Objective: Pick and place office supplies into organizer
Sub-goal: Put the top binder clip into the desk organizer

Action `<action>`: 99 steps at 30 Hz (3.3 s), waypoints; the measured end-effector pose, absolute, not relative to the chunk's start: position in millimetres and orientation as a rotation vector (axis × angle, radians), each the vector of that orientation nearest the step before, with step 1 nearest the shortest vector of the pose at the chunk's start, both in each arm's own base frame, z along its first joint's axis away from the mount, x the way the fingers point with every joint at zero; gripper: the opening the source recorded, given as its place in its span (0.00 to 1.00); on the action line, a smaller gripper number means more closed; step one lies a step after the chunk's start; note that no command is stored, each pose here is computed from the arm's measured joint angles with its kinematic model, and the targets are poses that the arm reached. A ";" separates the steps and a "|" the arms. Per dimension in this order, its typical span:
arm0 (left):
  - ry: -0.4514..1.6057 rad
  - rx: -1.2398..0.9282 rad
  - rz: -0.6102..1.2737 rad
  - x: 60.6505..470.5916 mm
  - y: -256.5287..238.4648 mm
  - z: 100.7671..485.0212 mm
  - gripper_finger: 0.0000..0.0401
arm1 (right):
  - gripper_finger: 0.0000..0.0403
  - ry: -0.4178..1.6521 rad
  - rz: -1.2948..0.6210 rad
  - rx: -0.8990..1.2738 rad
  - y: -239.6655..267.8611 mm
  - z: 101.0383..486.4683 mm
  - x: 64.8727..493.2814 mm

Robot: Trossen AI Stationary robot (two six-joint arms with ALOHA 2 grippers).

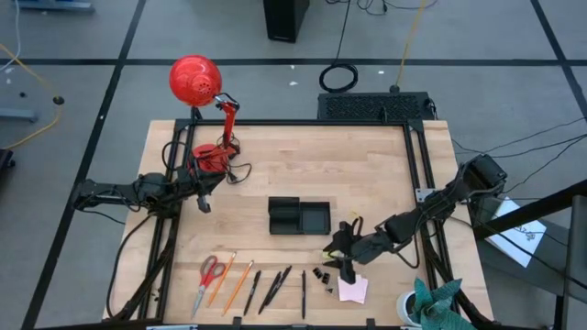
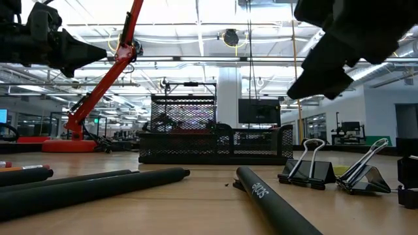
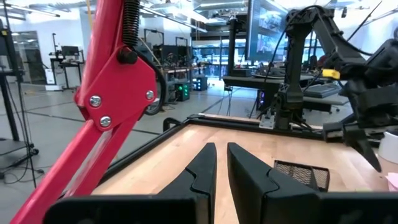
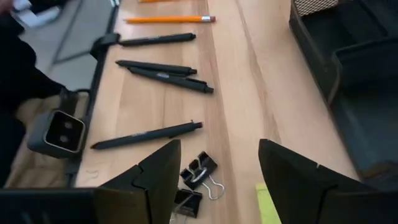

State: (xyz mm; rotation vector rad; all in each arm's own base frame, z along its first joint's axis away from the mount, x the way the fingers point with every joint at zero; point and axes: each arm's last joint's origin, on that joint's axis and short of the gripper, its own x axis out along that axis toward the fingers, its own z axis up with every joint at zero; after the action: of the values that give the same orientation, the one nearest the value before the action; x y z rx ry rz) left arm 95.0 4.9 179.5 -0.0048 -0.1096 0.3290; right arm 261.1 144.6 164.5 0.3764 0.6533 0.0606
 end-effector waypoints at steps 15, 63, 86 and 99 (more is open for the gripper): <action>-0.105 0.020 0.331 95.0 4.9 179.5 0.12 | 0.52 0.627 0.161 0.281 175.5 146.3 273.6; -0.109 -0.005 0.330 95.0 4.9 179.4 0.12 | 0.52 0.768 0.043 0.370 173.9 108.9 277.6; -0.109 -0.005 0.330 95.0 4.9 179.4 0.12 | 0.13 0.749 0.055 0.360 173.5 110.4 279.6; -0.109 -0.005 0.330 95.0 4.9 179.5 0.12 | 0.19 0.724 0.106 0.408 173.6 114.4 284.0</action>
State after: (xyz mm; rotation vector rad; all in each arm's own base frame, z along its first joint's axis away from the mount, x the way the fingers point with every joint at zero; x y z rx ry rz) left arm 95.0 4.9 179.5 -0.0048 -0.1095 0.3297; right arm 284.0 173.6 114.4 0.4077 0.7238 0.1059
